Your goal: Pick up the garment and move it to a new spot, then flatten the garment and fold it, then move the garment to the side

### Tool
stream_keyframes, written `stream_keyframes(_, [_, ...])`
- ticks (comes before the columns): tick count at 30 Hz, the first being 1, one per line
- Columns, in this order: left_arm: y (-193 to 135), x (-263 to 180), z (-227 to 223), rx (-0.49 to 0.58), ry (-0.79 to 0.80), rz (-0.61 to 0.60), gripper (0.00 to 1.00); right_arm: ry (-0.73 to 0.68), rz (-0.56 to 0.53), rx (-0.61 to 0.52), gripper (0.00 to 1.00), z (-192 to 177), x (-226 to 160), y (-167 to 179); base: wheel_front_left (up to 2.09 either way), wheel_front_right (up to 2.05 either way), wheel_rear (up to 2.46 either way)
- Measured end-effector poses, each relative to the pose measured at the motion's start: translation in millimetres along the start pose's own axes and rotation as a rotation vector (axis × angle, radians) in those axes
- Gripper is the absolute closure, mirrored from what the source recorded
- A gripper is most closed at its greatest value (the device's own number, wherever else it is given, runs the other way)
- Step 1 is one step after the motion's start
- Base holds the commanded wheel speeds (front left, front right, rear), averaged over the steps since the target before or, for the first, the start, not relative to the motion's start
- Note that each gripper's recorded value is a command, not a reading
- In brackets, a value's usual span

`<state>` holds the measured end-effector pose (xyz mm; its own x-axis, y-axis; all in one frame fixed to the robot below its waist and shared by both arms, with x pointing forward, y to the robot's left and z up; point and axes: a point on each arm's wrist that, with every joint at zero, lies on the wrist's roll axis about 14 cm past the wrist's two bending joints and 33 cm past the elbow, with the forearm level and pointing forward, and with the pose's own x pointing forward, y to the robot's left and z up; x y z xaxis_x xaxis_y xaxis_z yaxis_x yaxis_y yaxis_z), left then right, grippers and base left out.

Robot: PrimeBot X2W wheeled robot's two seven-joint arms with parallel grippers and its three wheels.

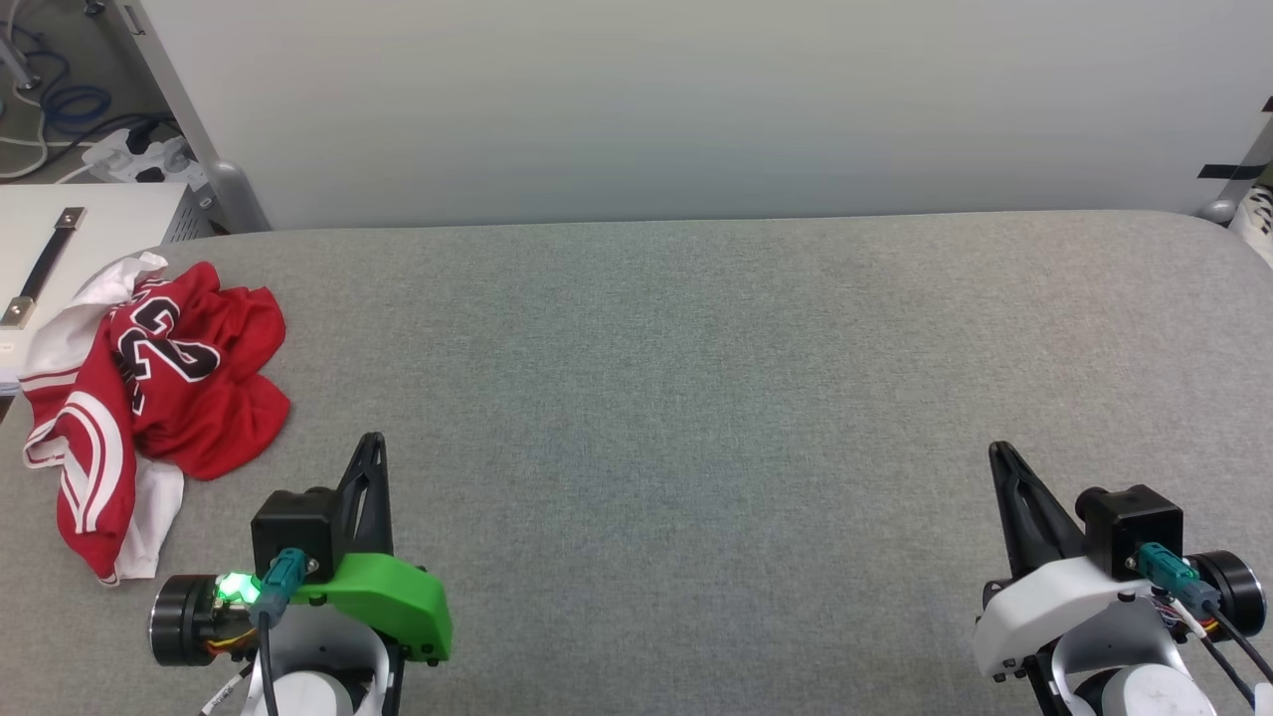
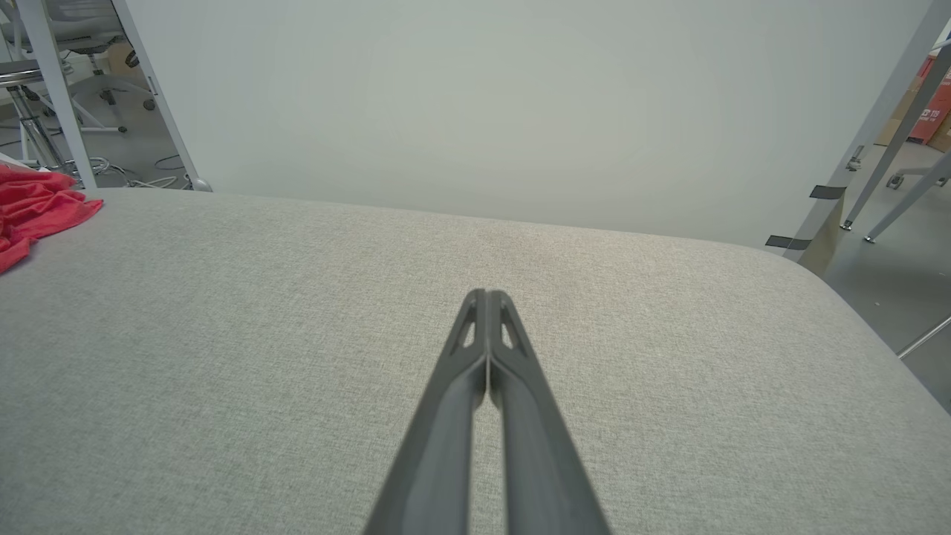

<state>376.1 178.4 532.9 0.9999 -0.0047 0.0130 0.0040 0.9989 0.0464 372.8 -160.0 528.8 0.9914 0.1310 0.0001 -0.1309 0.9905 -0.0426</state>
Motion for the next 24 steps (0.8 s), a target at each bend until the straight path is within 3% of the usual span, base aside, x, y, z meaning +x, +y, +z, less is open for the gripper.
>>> stream_keyframes(24, [-0.1,0.0,0.0,0.0,0.0,0.0,1.0,0.0,0.0,0.0,1.0,0.0,0.0,0.1,0.0,0.0,0.0])
